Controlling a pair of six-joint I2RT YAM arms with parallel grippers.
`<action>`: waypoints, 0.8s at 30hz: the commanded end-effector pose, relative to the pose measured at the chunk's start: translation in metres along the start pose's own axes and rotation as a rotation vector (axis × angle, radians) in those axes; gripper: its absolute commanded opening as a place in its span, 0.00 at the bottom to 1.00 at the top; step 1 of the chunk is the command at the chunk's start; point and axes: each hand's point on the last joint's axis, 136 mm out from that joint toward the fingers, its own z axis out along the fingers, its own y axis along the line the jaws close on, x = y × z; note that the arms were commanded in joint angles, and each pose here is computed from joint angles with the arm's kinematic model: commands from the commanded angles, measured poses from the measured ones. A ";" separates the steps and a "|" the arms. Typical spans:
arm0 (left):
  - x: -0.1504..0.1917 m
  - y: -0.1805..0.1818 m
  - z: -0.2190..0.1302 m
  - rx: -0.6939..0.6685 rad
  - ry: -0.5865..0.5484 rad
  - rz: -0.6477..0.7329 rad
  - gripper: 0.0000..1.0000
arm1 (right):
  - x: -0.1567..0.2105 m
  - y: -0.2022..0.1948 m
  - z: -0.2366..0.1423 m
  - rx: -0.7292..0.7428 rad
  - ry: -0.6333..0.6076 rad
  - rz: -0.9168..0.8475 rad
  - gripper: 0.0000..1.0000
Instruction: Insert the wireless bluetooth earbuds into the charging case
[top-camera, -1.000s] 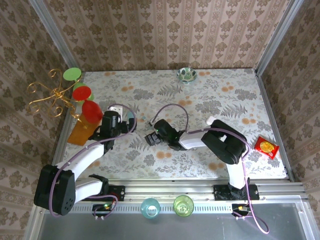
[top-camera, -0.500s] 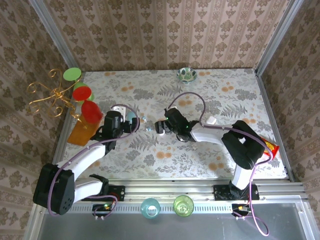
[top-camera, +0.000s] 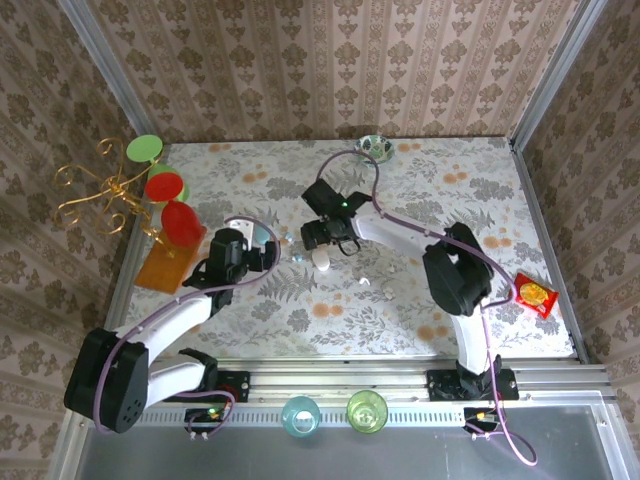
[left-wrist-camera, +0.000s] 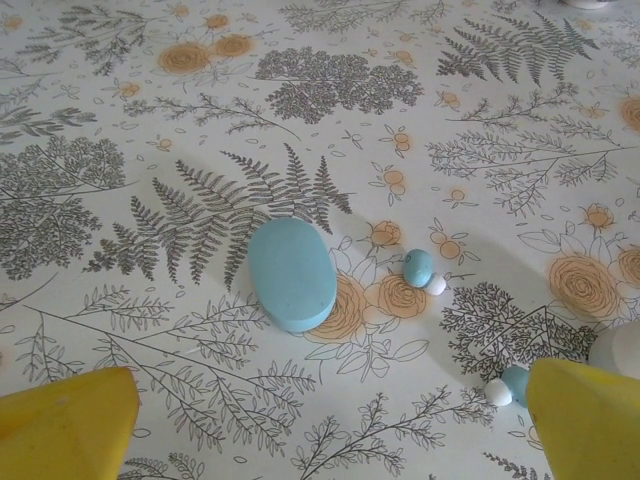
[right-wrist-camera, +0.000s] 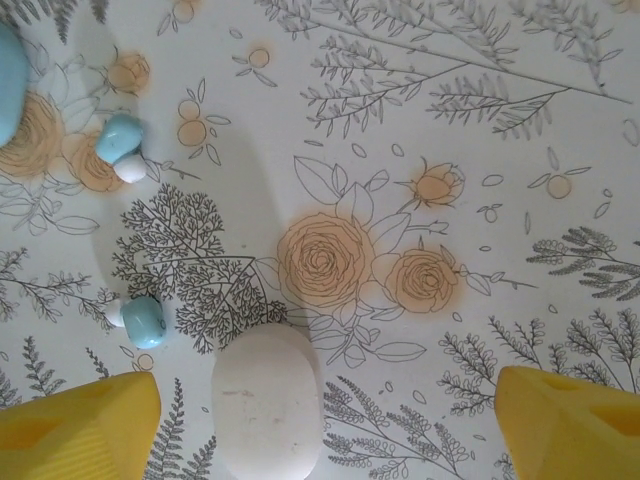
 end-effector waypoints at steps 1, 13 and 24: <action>-0.007 0.003 -0.005 -0.021 -0.035 0.038 1.00 | 0.034 -0.007 0.000 0.090 0.226 -0.036 0.90; -0.003 -0.009 -0.006 0.005 -0.026 0.069 1.00 | 0.046 0.018 0.025 0.071 0.369 -0.082 0.75; -0.002 -0.012 -0.006 0.010 -0.027 0.084 1.00 | 0.042 0.017 0.044 0.083 0.388 -0.083 0.60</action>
